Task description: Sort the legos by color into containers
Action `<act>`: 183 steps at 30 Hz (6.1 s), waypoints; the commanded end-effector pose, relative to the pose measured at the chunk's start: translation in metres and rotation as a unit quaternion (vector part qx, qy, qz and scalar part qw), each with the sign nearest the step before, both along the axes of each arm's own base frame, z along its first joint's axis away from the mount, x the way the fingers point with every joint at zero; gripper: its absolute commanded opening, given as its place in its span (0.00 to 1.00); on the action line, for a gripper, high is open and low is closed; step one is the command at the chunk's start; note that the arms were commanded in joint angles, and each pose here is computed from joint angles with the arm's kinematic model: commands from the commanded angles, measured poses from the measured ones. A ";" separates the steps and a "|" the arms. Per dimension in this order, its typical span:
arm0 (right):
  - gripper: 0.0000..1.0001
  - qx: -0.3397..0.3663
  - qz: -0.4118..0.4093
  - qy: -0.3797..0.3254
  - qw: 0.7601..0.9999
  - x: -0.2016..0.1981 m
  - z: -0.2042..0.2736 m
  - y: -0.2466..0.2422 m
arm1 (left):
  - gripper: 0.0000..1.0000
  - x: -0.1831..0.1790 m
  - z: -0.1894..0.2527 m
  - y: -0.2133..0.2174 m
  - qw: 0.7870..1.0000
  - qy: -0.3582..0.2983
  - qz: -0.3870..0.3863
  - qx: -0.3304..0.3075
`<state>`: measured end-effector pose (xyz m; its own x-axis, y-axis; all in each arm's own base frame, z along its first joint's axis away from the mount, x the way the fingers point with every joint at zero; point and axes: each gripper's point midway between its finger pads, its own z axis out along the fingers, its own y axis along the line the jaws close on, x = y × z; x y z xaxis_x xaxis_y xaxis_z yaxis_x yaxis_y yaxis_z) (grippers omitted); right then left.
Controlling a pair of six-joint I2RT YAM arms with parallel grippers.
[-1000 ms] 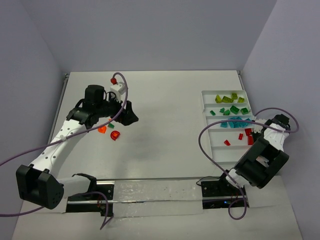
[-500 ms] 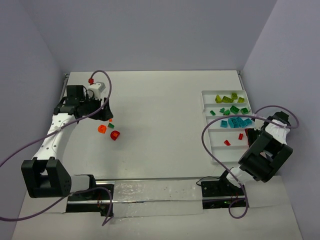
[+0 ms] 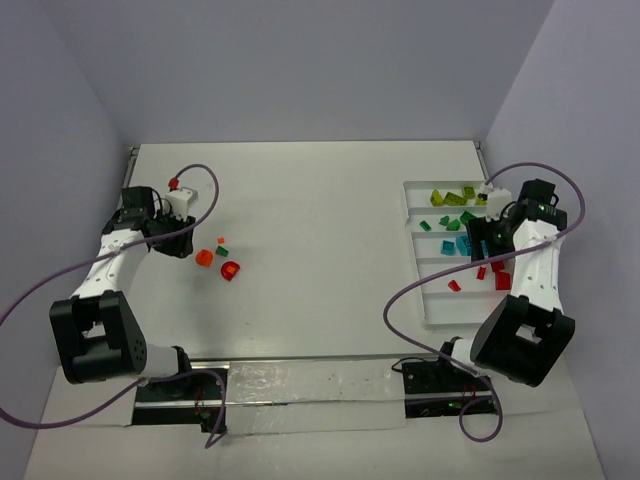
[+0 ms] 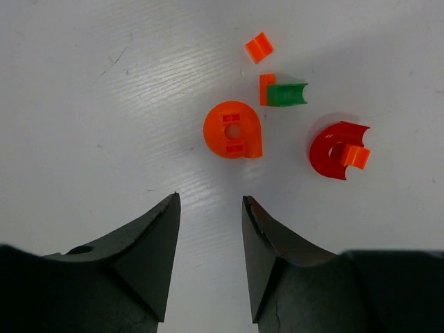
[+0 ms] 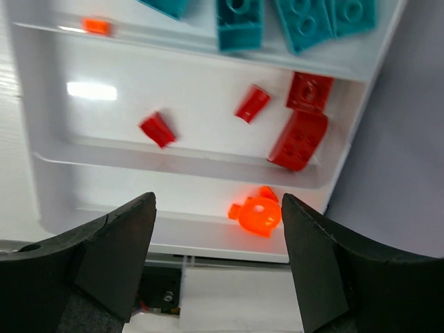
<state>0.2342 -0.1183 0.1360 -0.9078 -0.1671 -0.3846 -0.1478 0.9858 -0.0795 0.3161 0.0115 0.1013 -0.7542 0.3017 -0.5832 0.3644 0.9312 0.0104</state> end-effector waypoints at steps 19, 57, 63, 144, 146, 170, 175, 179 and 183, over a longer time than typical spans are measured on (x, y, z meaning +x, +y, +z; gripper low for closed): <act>0.81 0.064 0.019 -0.012 0.998 0.009 0.025 0.054 | 0.50 0.022 -0.021 -0.019 0.904 -0.053 -0.417 -0.073; 0.81 0.094 0.010 0.020 0.995 0.013 0.009 0.059 | 0.43 0.012 -0.071 -0.023 0.870 -0.076 -0.486 -0.034; 0.80 0.095 0.009 0.020 0.995 0.013 0.010 0.059 | 0.38 0.012 -0.073 -0.024 0.868 -0.077 -0.490 -0.029; 1.00 0.189 0.064 -0.020 0.980 0.049 0.043 0.122 | 0.39 0.034 -0.020 -0.047 0.824 -0.098 -0.557 0.011; 1.00 0.215 0.085 -0.031 0.972 0.056 0.052 0.142 | 0.39 0.035 -0.003 -0.050 0.824 -0.112 -0.556 0.008; 0.92 0.586 0.267 -0.011 0.765 0.065 0.159 0.440 | 0.37 -0.029 0.170 -0.237 0.771 -0.255 -0.560 -0.165; 0.88 0.604 0.269 0.014 0.750 0.063 0.159 0.461 | 0.37 -0.032 0.175 -0.248 0.769 -0.252 -0.561 -0.173; 0.83 0.602 0.267 0.022 0.753 0.065 0.152 0.472 | 0.37 -0.031 0.178 -0.254 0.771 -0.252 -0.557 -0.180; 0.71 0.608 0.266 0.030 0.747 0.066 0.153 0.479 | 0.36 -0.032 0.178 -0.258 0.769 -0.250 -0.558 -0.184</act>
